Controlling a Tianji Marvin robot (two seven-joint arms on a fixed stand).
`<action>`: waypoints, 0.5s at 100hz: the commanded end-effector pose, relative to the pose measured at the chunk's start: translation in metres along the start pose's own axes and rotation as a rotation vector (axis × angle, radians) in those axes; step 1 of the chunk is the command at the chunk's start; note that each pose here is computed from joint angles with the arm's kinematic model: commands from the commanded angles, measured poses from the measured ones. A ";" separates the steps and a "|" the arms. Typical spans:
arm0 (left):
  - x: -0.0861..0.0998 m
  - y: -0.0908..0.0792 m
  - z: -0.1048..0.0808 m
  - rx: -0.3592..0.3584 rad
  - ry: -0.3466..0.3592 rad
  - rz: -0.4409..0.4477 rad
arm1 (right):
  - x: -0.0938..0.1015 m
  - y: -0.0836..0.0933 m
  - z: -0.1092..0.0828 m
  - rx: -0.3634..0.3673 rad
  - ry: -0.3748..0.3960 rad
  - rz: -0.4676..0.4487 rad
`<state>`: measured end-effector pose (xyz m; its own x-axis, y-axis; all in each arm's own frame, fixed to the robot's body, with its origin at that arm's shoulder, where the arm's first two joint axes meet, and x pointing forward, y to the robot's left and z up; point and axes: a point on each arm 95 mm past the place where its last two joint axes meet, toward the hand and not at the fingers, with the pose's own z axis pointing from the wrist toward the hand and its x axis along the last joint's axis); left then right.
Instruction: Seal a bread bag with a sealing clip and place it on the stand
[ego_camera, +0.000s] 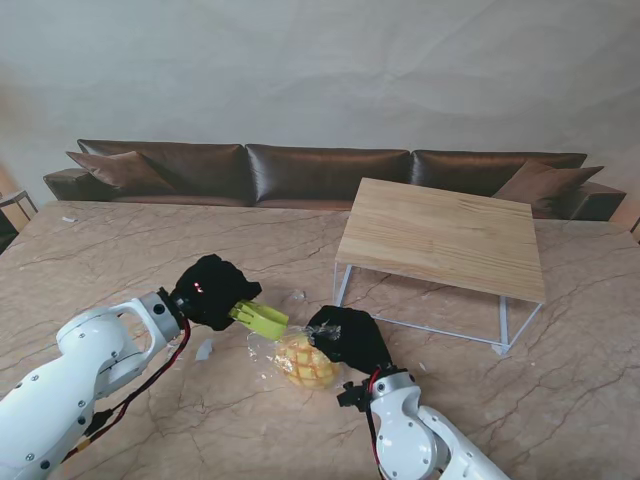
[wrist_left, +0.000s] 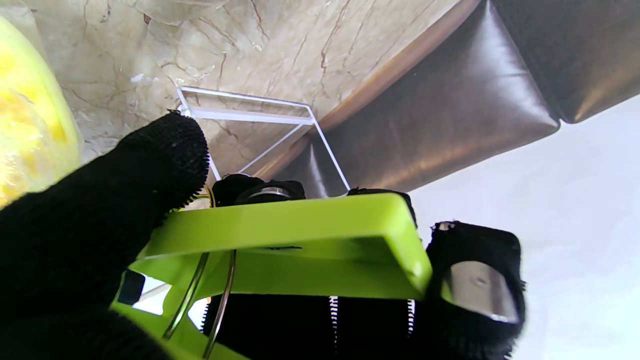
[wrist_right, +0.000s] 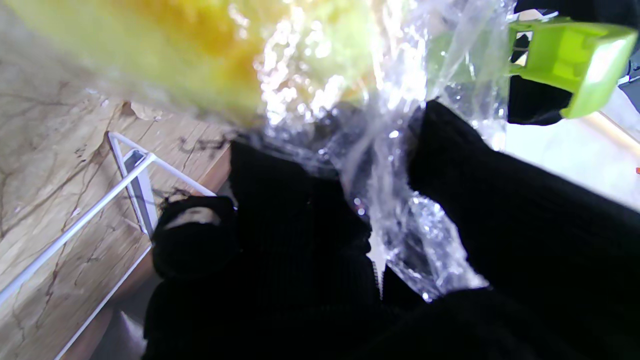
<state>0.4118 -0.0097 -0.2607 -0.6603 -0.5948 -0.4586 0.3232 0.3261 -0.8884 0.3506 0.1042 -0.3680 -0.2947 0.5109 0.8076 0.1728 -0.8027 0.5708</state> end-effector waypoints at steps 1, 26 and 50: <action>0.001 -0.001 0.002 0.000 0.009 0.011 | 0.008 -0.002 0.004 -0.007 0.019 0.019; 0.008 0.006 0.007 -0.017 0.050 0.051 | 0.012 -0.004 0.011 -0.003 0.018 0.046; 0.016 0.010 0.011 -0.020 0.082 0.085 | 0.015 -0.004 0.017 0.004 0.010 0.052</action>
<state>0.4141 -0.0220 -0.2731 -0.6810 -0.5142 -0.5214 0.3650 0.3790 -0.8504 0.3596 0.1153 -0.3605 -0.2921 0.4794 0.8276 0.1890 -0.8193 0.5413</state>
